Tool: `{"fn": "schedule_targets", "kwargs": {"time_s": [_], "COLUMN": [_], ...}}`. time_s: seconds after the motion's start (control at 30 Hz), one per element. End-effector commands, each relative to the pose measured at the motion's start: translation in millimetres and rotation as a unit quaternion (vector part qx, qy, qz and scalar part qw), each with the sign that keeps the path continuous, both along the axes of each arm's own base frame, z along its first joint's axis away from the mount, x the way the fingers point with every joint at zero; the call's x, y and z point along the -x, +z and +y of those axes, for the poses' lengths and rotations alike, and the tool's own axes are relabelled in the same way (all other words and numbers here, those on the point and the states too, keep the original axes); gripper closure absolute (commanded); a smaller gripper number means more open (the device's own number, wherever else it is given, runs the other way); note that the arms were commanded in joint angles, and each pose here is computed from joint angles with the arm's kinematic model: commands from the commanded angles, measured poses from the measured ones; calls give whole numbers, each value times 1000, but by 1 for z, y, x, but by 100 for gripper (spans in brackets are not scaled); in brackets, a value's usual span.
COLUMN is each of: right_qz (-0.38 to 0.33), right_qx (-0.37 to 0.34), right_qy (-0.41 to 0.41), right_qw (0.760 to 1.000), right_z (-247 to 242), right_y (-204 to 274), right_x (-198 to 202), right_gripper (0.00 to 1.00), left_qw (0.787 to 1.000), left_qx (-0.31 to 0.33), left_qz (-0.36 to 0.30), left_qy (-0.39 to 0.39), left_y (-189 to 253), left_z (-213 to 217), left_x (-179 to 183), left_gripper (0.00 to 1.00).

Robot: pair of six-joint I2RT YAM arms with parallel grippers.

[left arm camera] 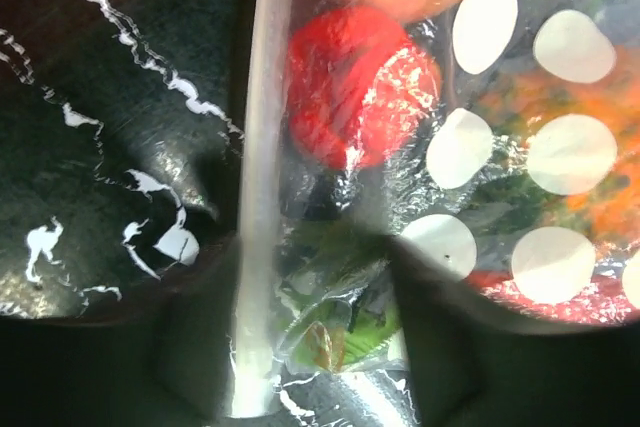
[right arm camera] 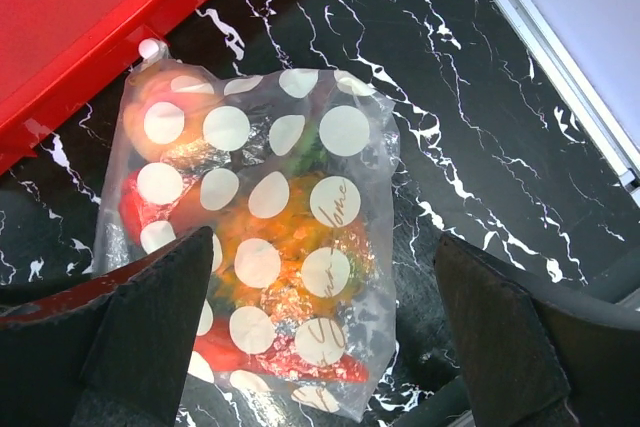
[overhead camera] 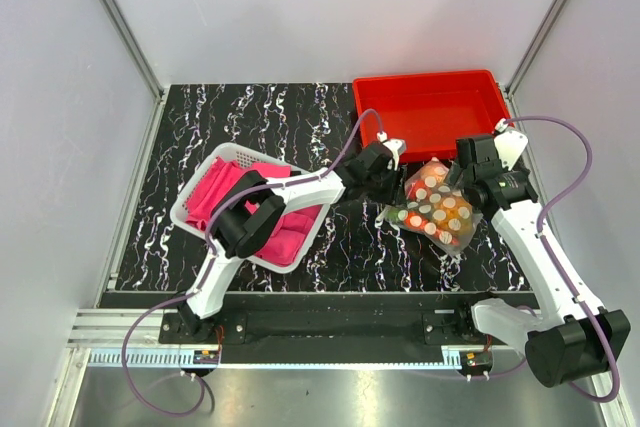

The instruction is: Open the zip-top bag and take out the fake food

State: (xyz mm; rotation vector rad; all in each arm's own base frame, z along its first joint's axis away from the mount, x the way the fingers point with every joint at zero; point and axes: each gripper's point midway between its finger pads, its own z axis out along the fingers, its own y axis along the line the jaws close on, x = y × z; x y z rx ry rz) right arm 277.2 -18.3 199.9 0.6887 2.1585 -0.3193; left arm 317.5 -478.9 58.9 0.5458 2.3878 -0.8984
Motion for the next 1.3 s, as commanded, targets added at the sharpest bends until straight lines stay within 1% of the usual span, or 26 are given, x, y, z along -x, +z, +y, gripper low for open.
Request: {"fn": "schedule_targets", "kwargs": {"time_s": [0.0,0.03,0.07,0.1,0.13,0.2,0.27,0.33,0.37,0.4,0.43,0.47,0.5,0.53,0.6,0.63,0.67,0.73,0.8,0.93,0.97,1.0,1.03,1.07,1.2,1.27], "right_qz": [-13,-7,-9,-8,-2,2,3,1,3,4,4,3,9,9,13,12,12,6,3,-1,-1,-2,-2,-4,-9,-11], "right_qx": [2,-12,-18,-23,-37,-42,-60,-74,-79,-92,-101,-108,-122,-129,-131,-129,-126,-123,-124,-129,-128,-128,-128,-128,-128,-125], "right_qy": [3,22,32,45,63,99,120,131,139,155,158,164,180,193,202,202,203,205,210,214,216,218,218,219,226,229], "right_qw": [1000,1000,999,999,997,994,991,989,987,984,982,981,976,973,971,971,971,971,970,968,968,967,967,967,966,965], "right_z": [0,8,12,16,23,32,42,49,52,59,63,66,74,79,81,80,80,79,80,82,82,83,83,83,84,84], "right_y": [13,9,8,7,3,2,1,3,3,3,1,0,-4,-5,-7,-6,-6,-1,2,2,2,3,3,4,7,8], "right_x": [-6,-6,-9,-10,-10,-13,-14,-16,-17,-17,-17,-18,-17,-17,-16,-16,-16,-17,-17,-16,-16,-16,-16,-16,-14,-14], "right_gripper": [0,0,0,0,0,0,0,0,0,0,0,0,0,0,0,0,0,0,0,0,0,0,0,0,0,0], "left_qw": [998,998,997,998,997,997,997,997,996,996,995,995,994,994,994,993,994,992,991,987,986,984,983,979,980,978], "left_qx": [58,62,65,64,72,60,63,66,65,74,69,70,75,71,80,87,79,82,89,113,119,118,121,145,128,133], "left_qz": [-19,-23,-26,-25,-35,-41,-49,-47,-51,-56,-68,-70,-76,-80,-75,-78,-78,-87,-72,-39,-24,-17,-9,2,36,41], "left_qy": [-14,-14,-13,-12,-13,2,14,11,29,14,27,20,2,0,0,5,10,39,64,104,118,130,134,141,149,153], "left_y": [35,43,47,47,63,61,74,75,76,80,81,83,87,87,95,100,93,104,105,97,93,86,80,84,51,48], "left_z": [-23,-22,-21,-18,-17,-7,-3,-3,-3,-15,-13,-18,-27,-28,-24,-20,-11,4,21,35,37,41,41,37,34,30], "left_x": [-5,-4,-3,0,4,10,21,48,54,78,83,94,113,118,126,125,125,111,97,79,74,66,64,60,48,45], "left_gripper": [67,74,85,90,99,100,100,100,100,100,100,95,83,51,31,25,24,24,27,42,52,54,54,55,54,54]}}
